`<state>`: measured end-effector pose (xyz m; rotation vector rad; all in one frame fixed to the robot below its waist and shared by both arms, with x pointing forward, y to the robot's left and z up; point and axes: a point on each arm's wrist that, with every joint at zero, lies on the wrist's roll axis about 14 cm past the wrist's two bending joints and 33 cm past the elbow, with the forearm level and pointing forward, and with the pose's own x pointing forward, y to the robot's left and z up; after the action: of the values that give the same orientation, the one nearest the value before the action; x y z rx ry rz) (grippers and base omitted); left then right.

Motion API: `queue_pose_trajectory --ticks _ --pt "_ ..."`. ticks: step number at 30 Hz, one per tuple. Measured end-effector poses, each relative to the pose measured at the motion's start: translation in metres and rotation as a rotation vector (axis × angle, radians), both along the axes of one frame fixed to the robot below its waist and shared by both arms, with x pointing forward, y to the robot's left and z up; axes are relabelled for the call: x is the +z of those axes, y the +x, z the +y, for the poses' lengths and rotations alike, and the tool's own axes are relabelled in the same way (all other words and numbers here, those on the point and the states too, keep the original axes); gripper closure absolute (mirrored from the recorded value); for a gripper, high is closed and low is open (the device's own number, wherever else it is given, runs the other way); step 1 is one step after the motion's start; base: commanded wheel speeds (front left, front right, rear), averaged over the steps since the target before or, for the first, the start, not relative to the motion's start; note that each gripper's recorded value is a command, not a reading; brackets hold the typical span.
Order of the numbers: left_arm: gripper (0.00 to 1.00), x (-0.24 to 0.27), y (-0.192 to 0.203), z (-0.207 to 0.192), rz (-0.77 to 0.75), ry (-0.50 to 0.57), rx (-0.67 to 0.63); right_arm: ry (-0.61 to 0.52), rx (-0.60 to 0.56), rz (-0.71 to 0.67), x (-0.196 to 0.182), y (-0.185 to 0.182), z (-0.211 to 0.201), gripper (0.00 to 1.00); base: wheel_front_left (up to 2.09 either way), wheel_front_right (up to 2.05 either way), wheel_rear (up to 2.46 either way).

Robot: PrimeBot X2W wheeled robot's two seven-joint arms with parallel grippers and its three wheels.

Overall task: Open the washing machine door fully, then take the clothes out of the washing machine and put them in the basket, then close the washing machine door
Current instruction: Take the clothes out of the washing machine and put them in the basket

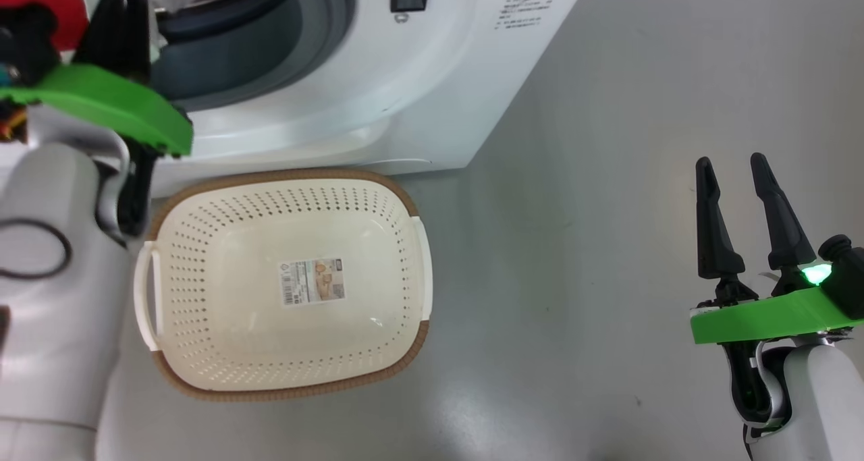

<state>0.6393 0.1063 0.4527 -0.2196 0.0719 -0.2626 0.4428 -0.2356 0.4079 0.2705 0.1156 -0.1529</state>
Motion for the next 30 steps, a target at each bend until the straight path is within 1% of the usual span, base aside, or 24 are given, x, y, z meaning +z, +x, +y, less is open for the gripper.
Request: queue_pose_trajectory --ticks 5,10,17,28,30 --pt "1.00 0.016 -0.021 0.012 -0.055 -0.051 0.061 0.008 0.016 -0.016 0.006 -0.001 0.006 0.00 0.00 0.00 0.00" --pt "1.00 0.028 -0.046 0.024 -0.099 -0.078 0.108 0.013 0.027 -0.014 0.008 -0.007 0.010 0.00 0.00 0.00 0.00" --pt "1.00 0.043 -0.076 0.044 -0.156 -0.083 0.176 0.020 0.042 -0.016 0.011 -0.012 0.016 0.00 0.00 0.00 0.00" --pt "1.00 0.073 -0.126 0.057 -0.259 -0.078 0.206 0.025 0.078 -0.019 0.013 -0.013 0.026 0.00 0.00 0.00 0.00" --pt "1.00 0.077 -0.130 0.058 -0.271 -0.078 0.211 0.025 0.080 -0.021 0.014 -0.013 0.027 0.00 0.00 0.00 0.00"
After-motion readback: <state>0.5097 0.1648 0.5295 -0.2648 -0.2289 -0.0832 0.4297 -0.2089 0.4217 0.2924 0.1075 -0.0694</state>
